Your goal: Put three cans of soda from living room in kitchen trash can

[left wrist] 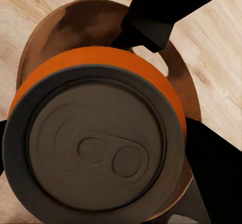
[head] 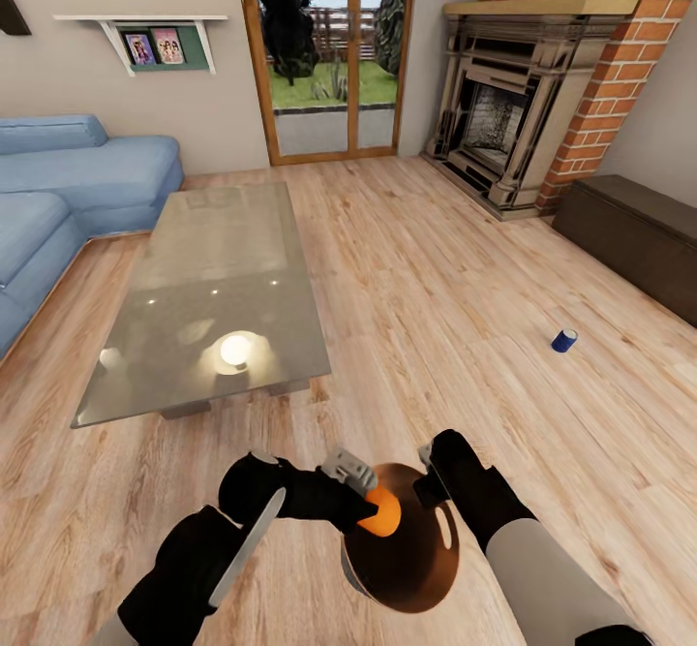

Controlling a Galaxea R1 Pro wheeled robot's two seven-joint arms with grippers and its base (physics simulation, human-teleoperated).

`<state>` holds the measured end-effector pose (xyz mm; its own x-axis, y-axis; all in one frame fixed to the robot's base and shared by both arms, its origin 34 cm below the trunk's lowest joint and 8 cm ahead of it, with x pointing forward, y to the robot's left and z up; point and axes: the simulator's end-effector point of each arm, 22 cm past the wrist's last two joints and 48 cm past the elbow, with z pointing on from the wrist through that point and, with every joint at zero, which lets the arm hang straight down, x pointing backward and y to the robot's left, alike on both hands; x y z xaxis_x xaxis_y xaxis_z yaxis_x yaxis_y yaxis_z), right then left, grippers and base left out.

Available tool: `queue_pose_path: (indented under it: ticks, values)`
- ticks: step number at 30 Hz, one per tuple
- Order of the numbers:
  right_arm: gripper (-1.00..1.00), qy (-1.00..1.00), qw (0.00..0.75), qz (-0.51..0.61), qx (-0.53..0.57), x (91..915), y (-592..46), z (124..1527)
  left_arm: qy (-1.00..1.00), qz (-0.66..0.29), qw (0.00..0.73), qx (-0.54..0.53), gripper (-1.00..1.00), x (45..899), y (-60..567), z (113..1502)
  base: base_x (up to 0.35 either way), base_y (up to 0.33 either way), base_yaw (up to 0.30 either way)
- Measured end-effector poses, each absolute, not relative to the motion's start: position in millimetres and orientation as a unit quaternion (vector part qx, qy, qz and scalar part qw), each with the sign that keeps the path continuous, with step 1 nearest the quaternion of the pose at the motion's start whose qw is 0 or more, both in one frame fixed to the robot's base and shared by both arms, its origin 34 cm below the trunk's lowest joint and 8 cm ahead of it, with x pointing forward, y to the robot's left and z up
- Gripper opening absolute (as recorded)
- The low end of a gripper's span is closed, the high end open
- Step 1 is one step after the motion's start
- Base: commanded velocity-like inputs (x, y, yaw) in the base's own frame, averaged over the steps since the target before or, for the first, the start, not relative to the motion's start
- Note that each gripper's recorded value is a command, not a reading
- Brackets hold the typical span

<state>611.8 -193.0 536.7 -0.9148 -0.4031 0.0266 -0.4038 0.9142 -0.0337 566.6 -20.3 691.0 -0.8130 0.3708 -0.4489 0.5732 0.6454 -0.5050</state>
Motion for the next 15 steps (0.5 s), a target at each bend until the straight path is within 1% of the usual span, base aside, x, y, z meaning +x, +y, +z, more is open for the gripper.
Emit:
queue_pose_path:
  ticks: [8, 15]
  values:
    - [-1.0, -0.977, 0.006, 0.011, 0.214, 612, -173, 539, 0.903, -0.317, 0.136, 0.257, -1.0, 561, -16, 674, 0.0, 0.0, 0.0]
    - [-1.0, -0.972, 0.001, 0.035, 0.231, 617, -178, 541, 0.911, -0.315, 0.105, 0.246, -1.0, 549, -10, 650, 0.0, 0.0, 0.0]
